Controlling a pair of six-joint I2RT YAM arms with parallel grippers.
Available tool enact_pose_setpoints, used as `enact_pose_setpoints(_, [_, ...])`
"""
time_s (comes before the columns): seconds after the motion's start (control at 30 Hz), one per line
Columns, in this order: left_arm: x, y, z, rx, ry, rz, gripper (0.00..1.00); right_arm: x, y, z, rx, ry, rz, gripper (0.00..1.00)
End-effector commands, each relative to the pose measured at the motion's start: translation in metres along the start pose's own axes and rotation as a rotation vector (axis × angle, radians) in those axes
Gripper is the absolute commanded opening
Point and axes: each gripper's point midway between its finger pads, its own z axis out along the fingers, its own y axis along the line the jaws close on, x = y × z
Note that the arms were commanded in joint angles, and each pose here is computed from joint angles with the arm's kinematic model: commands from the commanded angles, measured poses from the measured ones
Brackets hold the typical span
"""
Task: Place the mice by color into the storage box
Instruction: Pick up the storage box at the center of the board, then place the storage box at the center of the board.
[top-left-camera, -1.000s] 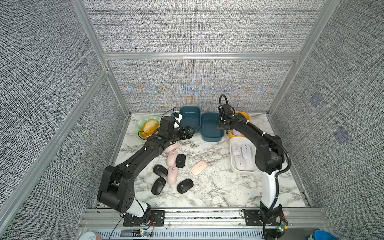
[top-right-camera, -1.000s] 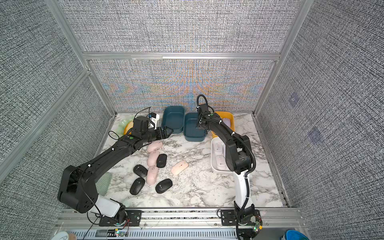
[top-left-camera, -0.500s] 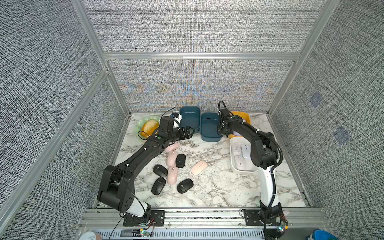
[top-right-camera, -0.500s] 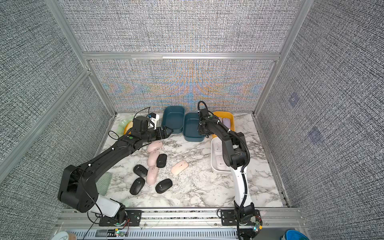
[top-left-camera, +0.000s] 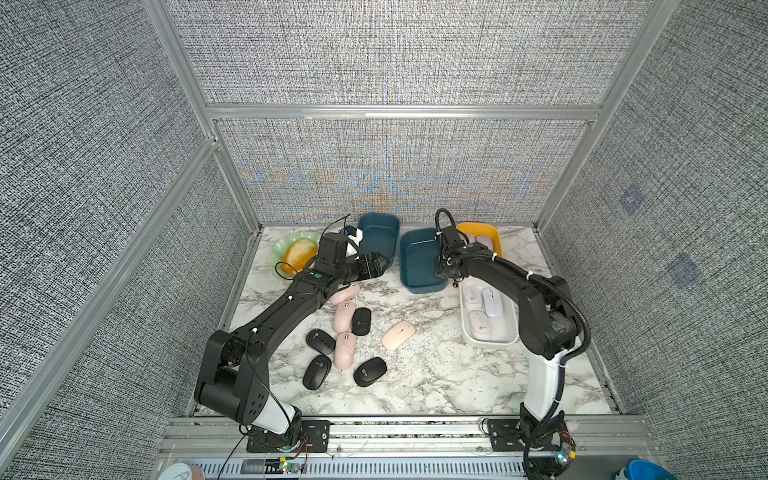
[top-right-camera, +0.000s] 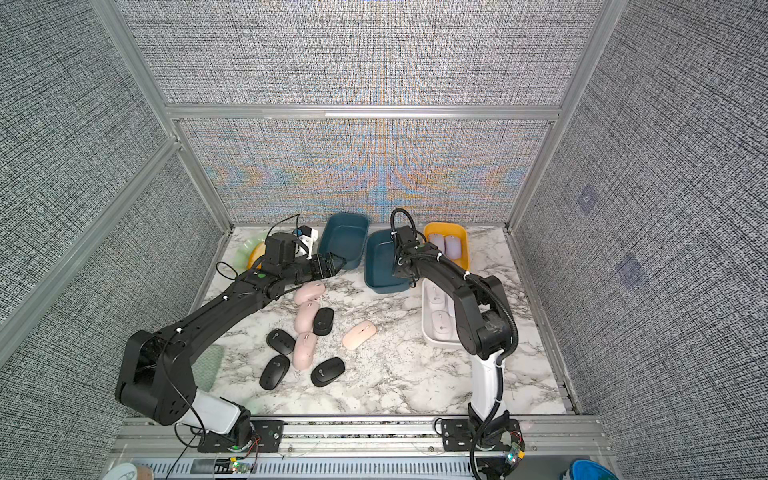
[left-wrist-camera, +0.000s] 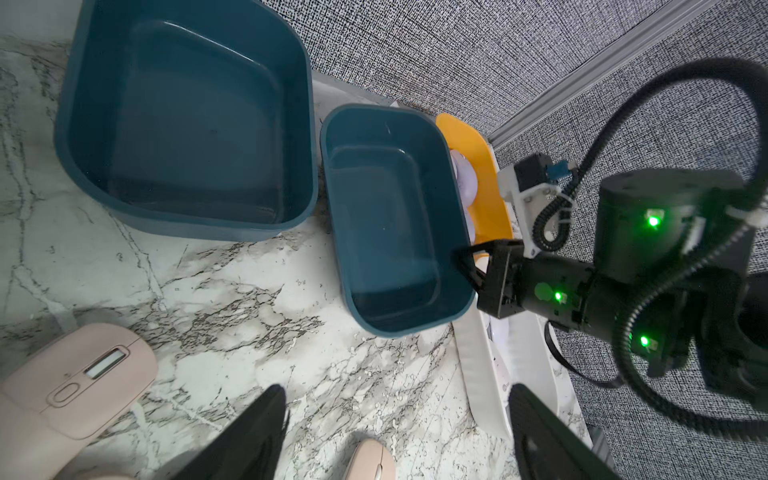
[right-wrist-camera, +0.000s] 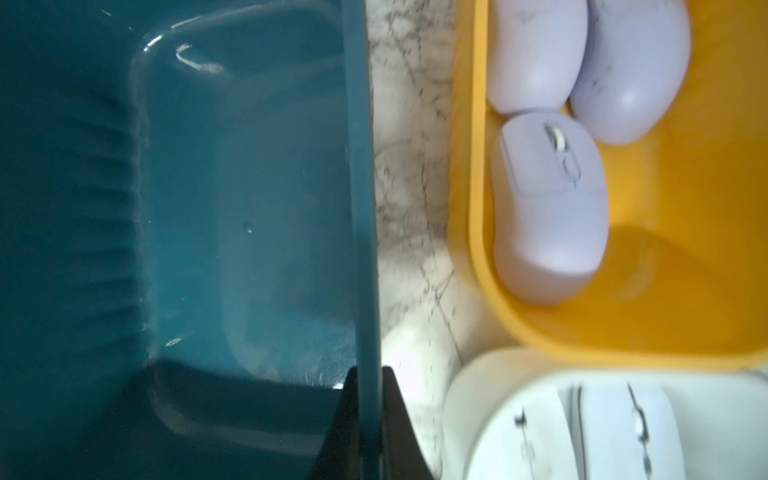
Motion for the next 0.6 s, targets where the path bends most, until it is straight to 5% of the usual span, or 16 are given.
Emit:
enact_pose_setpoints(0.0, [-0.002, -0.004, -0.002, 0.017, -0.009, 0.011, 0.85, 0.020, -0.003, -0.011, 0.000, 0.004, 0.049, 0.01])
enact_pose_setpoints(0.37, [0.002, -0.005, 0.001, 0.039, 0.004, -0.008, 0.85, 0.064, -0.007, -0.019, 0.029, 0.037, -0.028, 0.06])
enact_pose_setpoints(0.57, [0.002, -0.006, 0.001, 0.039, 0.004, -0.001, 0.85, 0.051, -0.011, -0.035, 0.073, 0.025, -0.069, 0.33])
